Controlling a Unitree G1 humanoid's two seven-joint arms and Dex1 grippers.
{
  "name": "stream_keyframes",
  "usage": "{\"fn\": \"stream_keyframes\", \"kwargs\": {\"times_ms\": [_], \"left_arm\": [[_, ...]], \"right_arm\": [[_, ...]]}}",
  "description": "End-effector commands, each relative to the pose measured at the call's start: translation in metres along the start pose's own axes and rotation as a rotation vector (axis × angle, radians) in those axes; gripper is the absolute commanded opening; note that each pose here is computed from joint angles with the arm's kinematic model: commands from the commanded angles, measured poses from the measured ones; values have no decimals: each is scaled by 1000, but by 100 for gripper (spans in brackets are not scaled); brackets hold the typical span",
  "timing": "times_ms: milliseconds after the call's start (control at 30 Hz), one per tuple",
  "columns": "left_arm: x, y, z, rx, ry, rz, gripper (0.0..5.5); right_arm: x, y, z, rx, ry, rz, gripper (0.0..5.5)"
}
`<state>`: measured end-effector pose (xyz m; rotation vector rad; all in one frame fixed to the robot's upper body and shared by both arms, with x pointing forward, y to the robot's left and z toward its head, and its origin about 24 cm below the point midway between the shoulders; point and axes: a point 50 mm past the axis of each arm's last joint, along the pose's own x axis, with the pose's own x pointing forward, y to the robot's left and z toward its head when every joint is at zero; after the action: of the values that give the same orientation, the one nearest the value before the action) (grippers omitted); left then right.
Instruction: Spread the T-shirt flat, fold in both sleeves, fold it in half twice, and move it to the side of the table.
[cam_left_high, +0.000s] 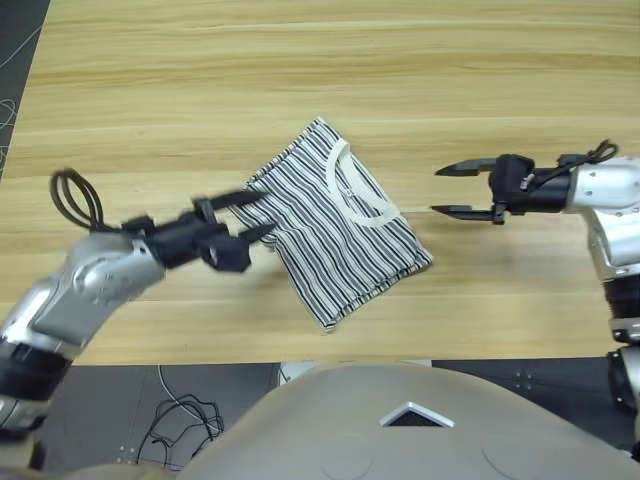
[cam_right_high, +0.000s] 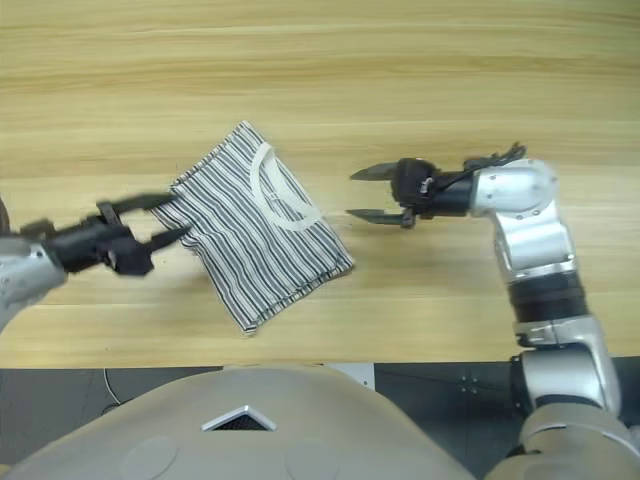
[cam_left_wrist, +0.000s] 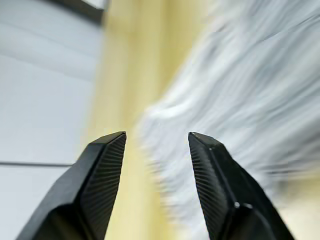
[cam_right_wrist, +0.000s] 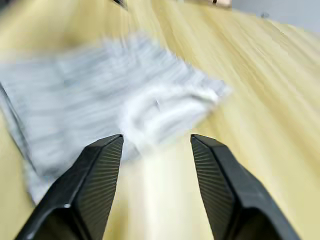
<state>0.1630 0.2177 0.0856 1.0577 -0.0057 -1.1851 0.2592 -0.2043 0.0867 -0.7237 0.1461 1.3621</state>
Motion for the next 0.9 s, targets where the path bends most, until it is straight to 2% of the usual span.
{"fn": "stream_keyframes", "kwargs": {"times_ms": [33, 167, 233, 533, 900], "left_arm": [[-18, -30, 30, -156, 2, -341, 286], [-16, -46, 38, -214, 9, -386, 344], [-15, -55, 38, -212, 24, -436, 359], [26, -52, 34, -157, -19, -241, 359], [35, -70, 41, -209, -70, -283, 359]], "right_arm": [[-18, 2, -13, -338, 199, 185, 311], [-12, 18, -23, -414, 193, 265, 379], [-8, 25, -26, -439, 180, 291, 396], [29, 47, -22, -593, -41, 215, 396], [48, 56, -17, -641, -133, 175, 396]]}}
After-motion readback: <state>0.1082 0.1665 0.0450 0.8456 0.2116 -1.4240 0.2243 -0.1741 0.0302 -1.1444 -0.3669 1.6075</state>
